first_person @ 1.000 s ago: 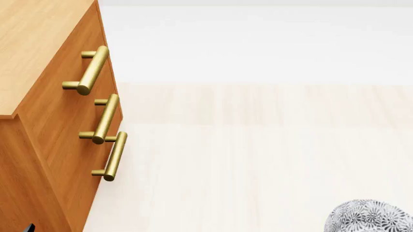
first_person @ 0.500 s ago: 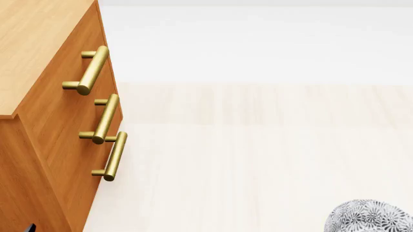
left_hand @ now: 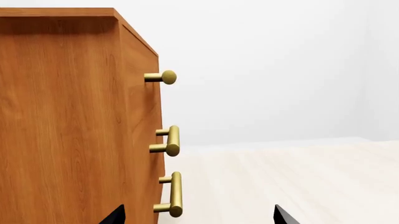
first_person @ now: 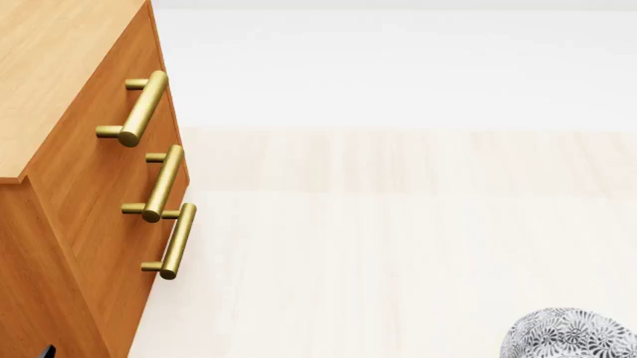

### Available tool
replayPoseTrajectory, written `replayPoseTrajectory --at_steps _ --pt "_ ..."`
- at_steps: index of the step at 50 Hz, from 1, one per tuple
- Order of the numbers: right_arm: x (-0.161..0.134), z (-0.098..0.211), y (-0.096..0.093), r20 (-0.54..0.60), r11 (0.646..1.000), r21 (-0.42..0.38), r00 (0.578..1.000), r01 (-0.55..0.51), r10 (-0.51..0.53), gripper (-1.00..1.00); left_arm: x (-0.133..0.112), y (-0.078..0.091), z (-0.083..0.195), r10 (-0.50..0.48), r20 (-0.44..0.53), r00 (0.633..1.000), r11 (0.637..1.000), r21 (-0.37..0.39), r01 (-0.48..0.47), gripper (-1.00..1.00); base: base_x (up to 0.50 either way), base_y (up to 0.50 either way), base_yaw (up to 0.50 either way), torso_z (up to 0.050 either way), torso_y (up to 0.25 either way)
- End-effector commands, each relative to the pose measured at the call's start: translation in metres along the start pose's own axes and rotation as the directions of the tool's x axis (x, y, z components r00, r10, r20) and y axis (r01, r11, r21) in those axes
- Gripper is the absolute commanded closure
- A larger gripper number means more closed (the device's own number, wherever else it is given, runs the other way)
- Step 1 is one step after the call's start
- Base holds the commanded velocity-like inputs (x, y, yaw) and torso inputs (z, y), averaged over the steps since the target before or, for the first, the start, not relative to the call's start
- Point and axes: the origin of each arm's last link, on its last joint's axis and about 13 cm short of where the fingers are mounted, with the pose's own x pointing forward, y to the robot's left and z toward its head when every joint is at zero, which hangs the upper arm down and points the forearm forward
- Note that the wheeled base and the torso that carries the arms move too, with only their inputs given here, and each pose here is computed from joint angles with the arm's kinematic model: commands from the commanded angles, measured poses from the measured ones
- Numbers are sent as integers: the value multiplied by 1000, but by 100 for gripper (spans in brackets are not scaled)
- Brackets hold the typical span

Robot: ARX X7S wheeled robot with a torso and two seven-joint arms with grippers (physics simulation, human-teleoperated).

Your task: Put the bowl on top of the cabinet.

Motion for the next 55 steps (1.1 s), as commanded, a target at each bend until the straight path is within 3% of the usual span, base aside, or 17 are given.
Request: replayPoseTrajectory --at_steps 1,36,55 --pt "5 -3 -1 -16 1000 -7 1000 16 -16 -100 0 0 0 1 2 1000 1000 0 -1 -100 0 0 0 0 0" --pt "17 -12 1 -102 997 -74 994 31 -38 -100 1 -1 -1 -4 -5 1000 1000 1 4 -100 0 0 0 0 0" --pt "20 -14 0 -113 996 -73 992 42 -50 -100 0 0 0 -2 0 1000 1000 2 2 -100 0 0 0 0 0"
